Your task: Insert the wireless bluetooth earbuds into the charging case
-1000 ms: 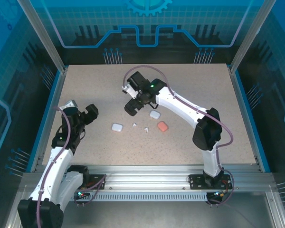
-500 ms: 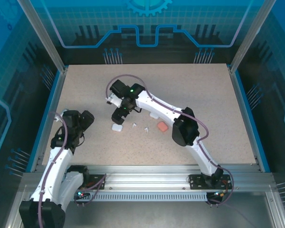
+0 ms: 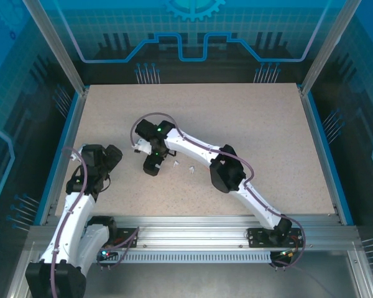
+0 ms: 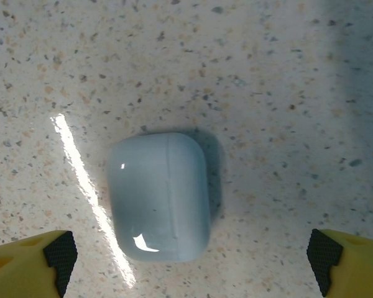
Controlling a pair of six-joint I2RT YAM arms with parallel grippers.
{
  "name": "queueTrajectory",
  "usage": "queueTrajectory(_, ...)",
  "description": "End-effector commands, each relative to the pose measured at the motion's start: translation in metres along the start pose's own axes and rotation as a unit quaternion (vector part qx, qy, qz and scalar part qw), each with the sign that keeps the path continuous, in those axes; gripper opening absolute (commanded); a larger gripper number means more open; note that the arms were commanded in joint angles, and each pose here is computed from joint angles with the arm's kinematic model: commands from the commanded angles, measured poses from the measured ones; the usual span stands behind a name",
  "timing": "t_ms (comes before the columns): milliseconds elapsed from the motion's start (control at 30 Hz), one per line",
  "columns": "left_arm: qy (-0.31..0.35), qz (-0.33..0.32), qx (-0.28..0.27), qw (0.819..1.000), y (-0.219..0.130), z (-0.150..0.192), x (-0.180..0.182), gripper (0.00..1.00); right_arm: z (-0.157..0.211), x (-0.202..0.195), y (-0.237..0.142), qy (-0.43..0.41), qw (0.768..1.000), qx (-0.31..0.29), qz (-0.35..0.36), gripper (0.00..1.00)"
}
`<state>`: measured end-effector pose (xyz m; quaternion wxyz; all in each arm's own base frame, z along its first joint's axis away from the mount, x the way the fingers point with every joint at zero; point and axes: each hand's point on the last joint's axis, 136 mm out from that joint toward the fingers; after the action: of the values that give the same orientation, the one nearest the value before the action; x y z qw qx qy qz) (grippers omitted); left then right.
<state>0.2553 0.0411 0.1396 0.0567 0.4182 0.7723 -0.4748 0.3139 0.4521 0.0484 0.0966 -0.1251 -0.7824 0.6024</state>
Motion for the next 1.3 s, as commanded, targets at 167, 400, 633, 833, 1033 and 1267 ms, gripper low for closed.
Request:
queueTrajectory(167,-0.011,-0.002,-0.003,1.000,0.003,-0.003,0.000,0.99,-0.001,0.022,0.013,-0.026,0.999,0.014,-0.019,0.91)
queueTrajectory(400,-0.017,-0.001,-0.002,1.000,0.005,-0.002,0.001,0.99,0.004,0.023,0.026,-0.030,0.999,0.029,-0.011,0.85)
queueTrajectory(633,-0.018,-0.004,-0.003,1.000,0.005,-0.001,0.003,0.99,0.014,0.022,0.041,-0.031,0.998,0.051,-0.012,0.74)
queueTrajectory(833,-0.019,-0.002,-0.003,1.000,0.004,-0.001,0.002,0.99,0.023,0.022,0.052,-0.027,0.997,0.068,-0.013,0.66)
queueTrajectory(1033,-0.018,0.001,-0.003,1.000,0.003,-0.001,0.001,0.99,0.021,0.020,0.050,-0.019,0.998,0.063,-0.015,0.54)
queueTrajectory(1267,-0.011,0.027,0.004,1.000,0.002,-0.001,-0.009,0.99,0.002,0.012,0.008,-0.001,1.000,0.001,-0.007,0.44)
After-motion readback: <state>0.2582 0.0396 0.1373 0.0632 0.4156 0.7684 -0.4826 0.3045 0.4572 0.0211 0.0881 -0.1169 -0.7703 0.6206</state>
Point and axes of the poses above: each hand's point on the last joint's axis, 136 mm out from that joint toward the fingers, its own y axis out along the fingers, its own x axis along the line the jaws close on, z = x × y, and after that the axes turned 2 degrees about -y, right-handed
